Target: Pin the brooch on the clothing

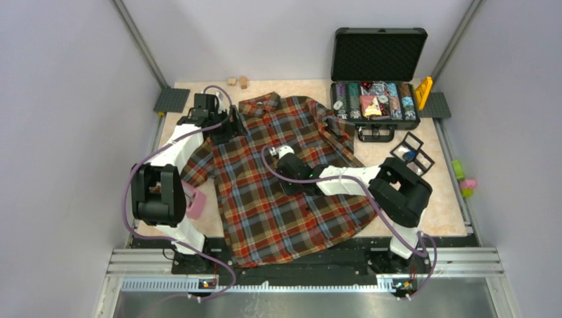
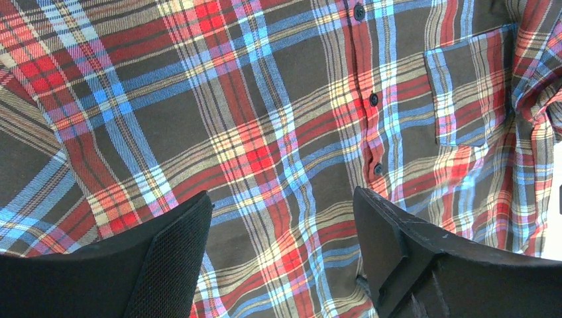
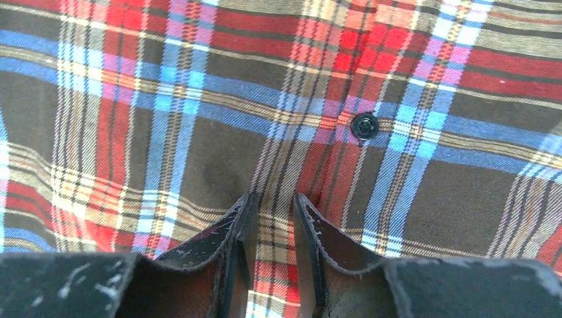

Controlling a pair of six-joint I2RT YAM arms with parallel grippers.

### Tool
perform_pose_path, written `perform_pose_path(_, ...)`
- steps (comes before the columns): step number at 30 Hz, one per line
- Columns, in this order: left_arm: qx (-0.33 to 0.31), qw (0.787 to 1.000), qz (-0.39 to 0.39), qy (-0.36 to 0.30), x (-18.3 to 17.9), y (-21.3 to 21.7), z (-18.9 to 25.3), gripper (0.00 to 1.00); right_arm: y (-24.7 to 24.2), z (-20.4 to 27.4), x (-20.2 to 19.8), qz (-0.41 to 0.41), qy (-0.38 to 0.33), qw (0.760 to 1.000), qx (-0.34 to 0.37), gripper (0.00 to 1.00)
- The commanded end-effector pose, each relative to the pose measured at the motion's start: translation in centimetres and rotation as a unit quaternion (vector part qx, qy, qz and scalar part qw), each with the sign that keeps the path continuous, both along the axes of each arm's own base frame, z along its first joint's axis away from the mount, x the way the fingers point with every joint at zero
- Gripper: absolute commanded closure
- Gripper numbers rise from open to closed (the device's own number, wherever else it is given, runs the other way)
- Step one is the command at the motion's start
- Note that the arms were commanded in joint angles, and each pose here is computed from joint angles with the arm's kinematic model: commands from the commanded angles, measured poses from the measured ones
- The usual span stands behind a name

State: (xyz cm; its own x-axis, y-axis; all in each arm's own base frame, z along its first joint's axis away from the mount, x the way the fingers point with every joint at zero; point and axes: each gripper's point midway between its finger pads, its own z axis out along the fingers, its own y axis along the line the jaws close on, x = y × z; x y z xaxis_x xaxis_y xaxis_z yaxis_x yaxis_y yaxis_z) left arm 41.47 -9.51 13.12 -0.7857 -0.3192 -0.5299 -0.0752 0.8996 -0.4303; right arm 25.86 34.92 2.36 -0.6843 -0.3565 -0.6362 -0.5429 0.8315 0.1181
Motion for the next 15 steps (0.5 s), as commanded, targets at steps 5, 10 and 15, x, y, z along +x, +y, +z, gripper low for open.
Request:
perform_pose_path(5, -0.003, 0.999, -0.006, -0.045, 0.9, -0.1, 3.4, 0.18, 3.1, -0.8, -4.2, 0.031, 0.024, 0.999, 0.008, 0.72)
perform_pose_path(10, -0.001, 0.999, -0.007, -0.046, 0.9, 0.0, 3.5, 0.18, 4.6, 0.6, -4.6, 0.041, 0.020, 0.999, 0.025, 0.72)
perform_pose_path(15, 0.009, 0.999, -0.001, -0.041, 1.1, 0.5, 2.9, 0.17, 5.4, 5.6, -2.8, 0.043, -0.027, 0.998, 0.027, 0.63)
